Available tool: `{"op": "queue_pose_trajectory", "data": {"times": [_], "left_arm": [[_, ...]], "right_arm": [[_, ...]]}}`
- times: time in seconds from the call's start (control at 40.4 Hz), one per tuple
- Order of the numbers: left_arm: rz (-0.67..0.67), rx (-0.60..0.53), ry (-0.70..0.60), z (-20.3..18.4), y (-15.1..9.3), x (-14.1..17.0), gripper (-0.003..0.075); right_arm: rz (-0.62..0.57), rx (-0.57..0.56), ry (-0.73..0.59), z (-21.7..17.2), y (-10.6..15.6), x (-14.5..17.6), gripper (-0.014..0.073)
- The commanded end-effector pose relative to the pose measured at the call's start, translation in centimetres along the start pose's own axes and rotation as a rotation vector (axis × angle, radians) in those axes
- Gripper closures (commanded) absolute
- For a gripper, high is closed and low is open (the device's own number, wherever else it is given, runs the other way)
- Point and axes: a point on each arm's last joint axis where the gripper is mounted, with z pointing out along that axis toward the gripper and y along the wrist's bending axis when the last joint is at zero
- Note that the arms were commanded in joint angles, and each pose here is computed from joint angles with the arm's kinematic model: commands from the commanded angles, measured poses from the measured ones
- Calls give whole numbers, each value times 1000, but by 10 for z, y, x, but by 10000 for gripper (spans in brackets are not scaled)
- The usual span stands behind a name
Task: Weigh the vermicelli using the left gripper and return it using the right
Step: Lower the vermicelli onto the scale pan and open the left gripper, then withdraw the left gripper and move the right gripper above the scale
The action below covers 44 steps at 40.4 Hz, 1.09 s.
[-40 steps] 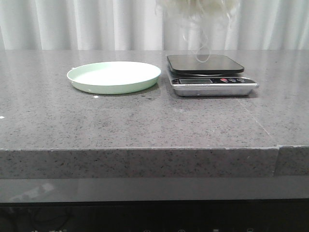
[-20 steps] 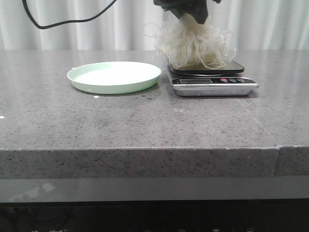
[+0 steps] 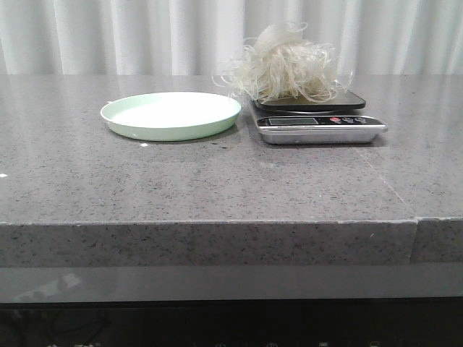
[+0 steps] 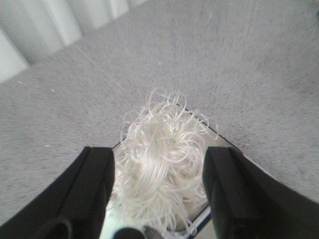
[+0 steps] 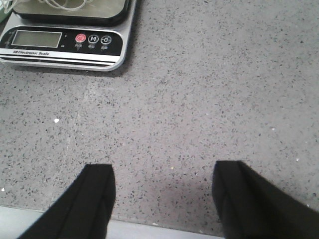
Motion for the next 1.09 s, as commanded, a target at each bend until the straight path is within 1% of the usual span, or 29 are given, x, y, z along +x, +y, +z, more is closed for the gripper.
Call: {"op": "queue_pose_trajectory", "data": {"times": [0.0,0.124,0.248,0.47,0.594,0.817,0.916,1.064], "left_arm": [[-3,-7,-148,-80,1,-32,247],[-4,-9,-157,-128,2,-28,247],[-4,-10,-173,-166,1,-13,247],[-5,-9,-185,-217,-2,37,247],[-16,1,-210,-237,-5,68,247],[-25,10,-222,-260,-10,124,247],[-40,25,-203,-263,-13,148,247],[-49,34,-192,-265,-16,172,247]], "right_arm": [[-6,6,-86,-6,0,-14,55],[-6,6,-86,-6,0,-14,55],[-6,6,-86,-6,0,-14,55],[-6,6,-86,-6,0,-14,55],[-6,6,-86,-6,0,-14,55],[-6,6,-86,-6,0,-14,55],[-6,6,-86,-6,0,-14,55],[-6,6,-86,-6,0,-14,55]]}}
